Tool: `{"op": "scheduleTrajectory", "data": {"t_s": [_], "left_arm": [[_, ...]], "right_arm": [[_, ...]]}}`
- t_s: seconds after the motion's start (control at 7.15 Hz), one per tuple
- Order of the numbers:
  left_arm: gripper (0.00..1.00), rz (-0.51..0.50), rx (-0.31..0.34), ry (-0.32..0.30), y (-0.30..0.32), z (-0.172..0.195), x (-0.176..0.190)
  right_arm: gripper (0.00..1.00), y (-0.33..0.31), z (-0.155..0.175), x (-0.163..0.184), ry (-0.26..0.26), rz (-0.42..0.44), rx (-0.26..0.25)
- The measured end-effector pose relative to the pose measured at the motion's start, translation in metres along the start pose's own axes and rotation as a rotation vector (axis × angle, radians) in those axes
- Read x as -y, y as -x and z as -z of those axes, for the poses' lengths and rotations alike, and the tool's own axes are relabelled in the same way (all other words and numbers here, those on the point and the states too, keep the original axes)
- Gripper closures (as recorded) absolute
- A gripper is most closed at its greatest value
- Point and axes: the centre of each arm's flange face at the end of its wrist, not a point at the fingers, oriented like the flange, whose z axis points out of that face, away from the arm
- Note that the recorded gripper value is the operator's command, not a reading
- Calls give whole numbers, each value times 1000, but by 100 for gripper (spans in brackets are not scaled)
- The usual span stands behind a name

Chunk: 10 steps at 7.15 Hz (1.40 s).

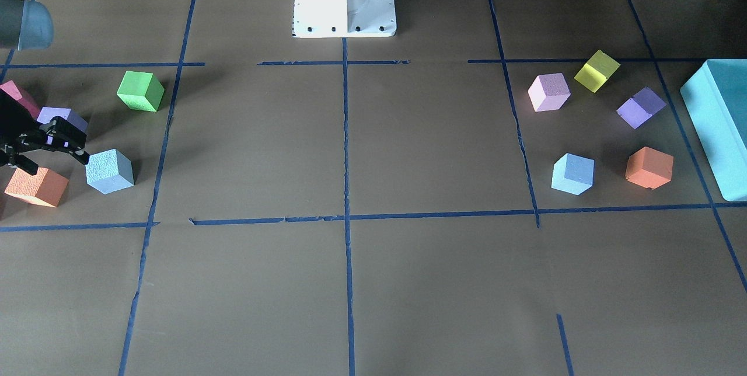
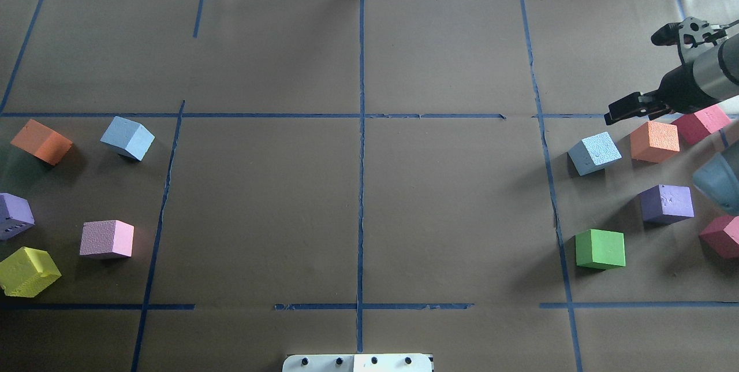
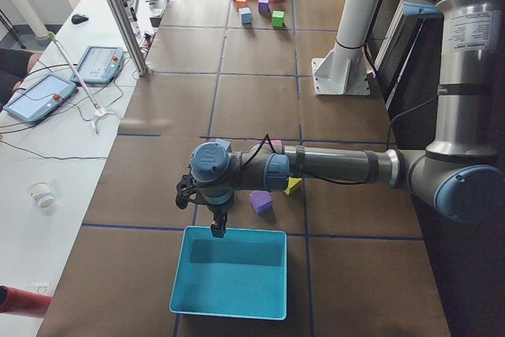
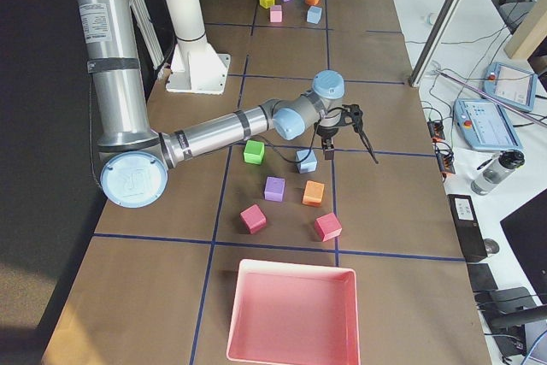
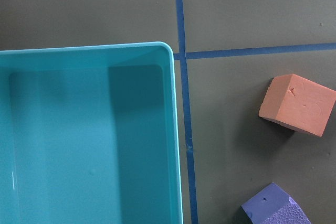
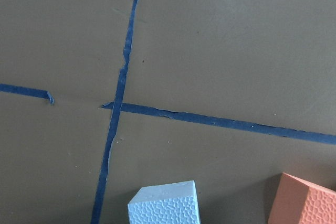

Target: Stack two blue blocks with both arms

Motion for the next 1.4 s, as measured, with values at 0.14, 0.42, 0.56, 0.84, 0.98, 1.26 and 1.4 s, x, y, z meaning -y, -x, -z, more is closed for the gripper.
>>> {"op": "scheduleTrajectory", "data": {"t_s": [0.14,0.42,0.56,0.84,0.98,1.26,1.4], "left_arm": [[0,-1,0,-1,0,0,1],[0,-2,0,-2,-1,1,1],[0,-3,0,-2,-1,1,1],[0,-3,0,-3,-2,2,2],[0,-4,0,-4,-2,2,2],[0,-4,0,-4,-2,2,2],[0,-3,0,-4,-2,2,3]], "right_arm": [[0,10,-16,-7,10,24,-17],[0,22,-44,-18,43,53,-43],[0,23,-56,-21,60,60,-52],[31,23,-79,-29,95,70,-71],[81,23,-86,-29,105,72,-76],[100,28,-91,-26,110,83,-73],[100,29,-89,-25,106,95,-71]]}}
